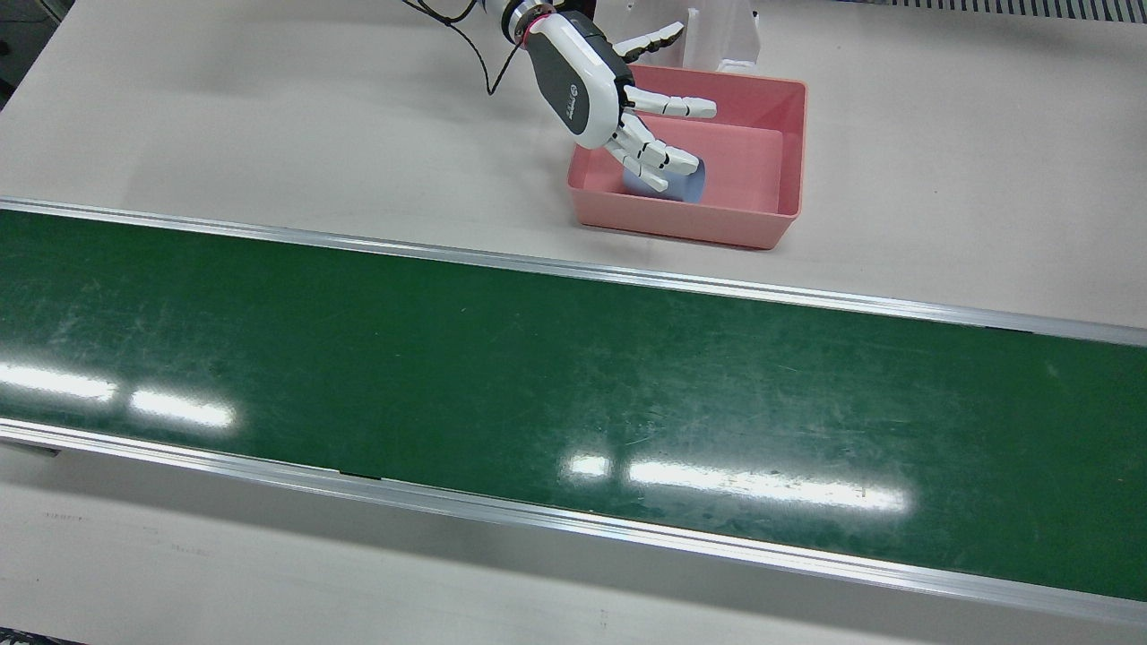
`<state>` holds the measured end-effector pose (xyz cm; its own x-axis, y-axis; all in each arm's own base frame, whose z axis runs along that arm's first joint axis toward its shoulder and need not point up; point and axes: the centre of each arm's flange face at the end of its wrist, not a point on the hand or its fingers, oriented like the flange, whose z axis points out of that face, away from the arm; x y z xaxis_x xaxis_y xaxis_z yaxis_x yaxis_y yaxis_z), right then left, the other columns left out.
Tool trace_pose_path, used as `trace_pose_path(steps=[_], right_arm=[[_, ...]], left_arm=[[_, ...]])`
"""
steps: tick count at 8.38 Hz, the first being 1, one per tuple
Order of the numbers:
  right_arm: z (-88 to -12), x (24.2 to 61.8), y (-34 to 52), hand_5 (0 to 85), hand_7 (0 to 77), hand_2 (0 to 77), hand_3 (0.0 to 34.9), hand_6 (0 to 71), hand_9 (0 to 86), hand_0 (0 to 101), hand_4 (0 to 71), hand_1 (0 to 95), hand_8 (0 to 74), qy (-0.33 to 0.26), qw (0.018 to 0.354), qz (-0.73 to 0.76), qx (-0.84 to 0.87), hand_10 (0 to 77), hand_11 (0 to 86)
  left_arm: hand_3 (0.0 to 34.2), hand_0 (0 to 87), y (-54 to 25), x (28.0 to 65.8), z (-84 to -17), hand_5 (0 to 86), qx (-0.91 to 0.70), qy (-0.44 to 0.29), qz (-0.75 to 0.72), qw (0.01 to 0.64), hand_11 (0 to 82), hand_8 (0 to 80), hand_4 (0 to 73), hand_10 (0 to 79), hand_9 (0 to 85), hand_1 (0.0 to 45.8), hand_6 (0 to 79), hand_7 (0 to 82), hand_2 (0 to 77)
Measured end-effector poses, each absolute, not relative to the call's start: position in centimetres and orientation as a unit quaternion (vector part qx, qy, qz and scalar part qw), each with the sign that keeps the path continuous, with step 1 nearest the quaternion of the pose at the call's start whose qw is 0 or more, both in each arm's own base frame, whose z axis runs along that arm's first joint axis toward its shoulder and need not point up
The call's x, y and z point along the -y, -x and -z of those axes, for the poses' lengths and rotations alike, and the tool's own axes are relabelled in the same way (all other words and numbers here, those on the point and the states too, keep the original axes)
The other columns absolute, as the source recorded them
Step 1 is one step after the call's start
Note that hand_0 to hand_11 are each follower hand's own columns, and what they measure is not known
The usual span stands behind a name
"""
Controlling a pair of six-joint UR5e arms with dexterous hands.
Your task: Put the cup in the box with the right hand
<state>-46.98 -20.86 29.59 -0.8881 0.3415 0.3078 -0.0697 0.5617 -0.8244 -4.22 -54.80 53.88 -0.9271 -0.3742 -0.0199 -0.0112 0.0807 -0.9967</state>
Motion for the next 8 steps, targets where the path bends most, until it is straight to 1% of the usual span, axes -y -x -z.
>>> trace_pose_path(steps=[1,2,3,4,5,6,7,8], right_arm=[[-29.7,20.8,47.1,9.3,22.9,1.1,0.0,7.1,16.4,62,16.9,24.5,13.6,0.083,0.221,-0.461,0.856,5.5,6.0],[-30.0,21.1,47.0,9.3,24.0,0.5,0.0,7.1,23.5,62,21.3,12.5,13.6,0.090,0.216,-0.464,0.855,6.0,10.9],[-30.4,22.3,46.1,8.2,24.0,0.5,0.0,7.1,22.4,61,21.3,15.3,14.7,0.101,0.201,-0.472,0.852,6.0,10.9],[-31.2,24.5,44.4,7.6,25.6,0.5,0.0,7.6,21.8,61,25.1,12.0,14.7,0.109,0.182,-0.480,0.851,6.0,10.9],[-31.8,27.7,41.9,7.1,25.6,1.1,0.0,7.6,22.9,57,21.3,22.9,14.2,0.107,0.166,-0.479,0.855,6.0,12.0],[-32.3,31.7,38.5,7.1,27.8,10.4,0.0,8.7,24.0,60,30.0,19.6,16.4,0.094,0.154,-0.472,0.863,6.5,10.9],[-33.3,35.4,34.7,7.6,31.6,15.8,0.0,8.7,25.6,58,38.2,20.2,15.8,0.079,0.152,-0.473,0.864,6.0,10.9],[-34.8,38.0,31.3,7.6,31.6,15.8,0.0,8.7,25.6,58,38.2,20.2,15.8,0.068,0.153,-0.485,0.858,6.5,10.9]], left_arm=[[0.0,0.0,4.2,54.8,-53.9,0.5,-0.722,0.133,0.665,0.137,0.0,0.0,1.1,0.0,0.0,0.5,0.0,0.5,0.5],[0.0,0.0,4.2,54.8,-53.9,0.5,-0.722,0.134,0.665,0.137,0.0,0.0,1.1,0.0,0.0,0.5,0.0,0.5,0.5],[0.0,0.0,4.2,54.8,-53.9,0.5,-0.722,0.134,0.665,0.137,0.0,0.0,1.1,0.0,0.0,0.5,0.5,0.5,0.5],[0.0,0.0,4.2,54.8,-53.9,0.5,-0.722,0.134,0.665,0.137,0.0,0.0,1.1,0.0,0.0,0.5,0.5,0.5,0.5],[0.0,0.0,4.2,54.8,-53.9,0.5,-0.722,0.134,0.665,0.137,0.0,0.0,1.1,0.0,0.0,0.5,0.5,0.5,0.5],[0.0,0.0,4.2,54.8,-53.9,0.5,-0.722,0.133,0.665,0.137,0.0,0.0,1.1,0.0,0.0,0.5,0.0,0.5,0.5],[0.0,0.0,4.2,54.8,-53.9,0.5,-0.722,0.133,0.665,0.137,0.0,0.0,1.1,0.0,0.0,0.5,0.0,0.5,0.5],[0.0,0.0,4.2,54.8,-53.9,0.5,-0.722,0.133,0.665,0.137,0.0,0.0,1.1,0.0,0.0,0.5,0.5,0.5,0.5]])
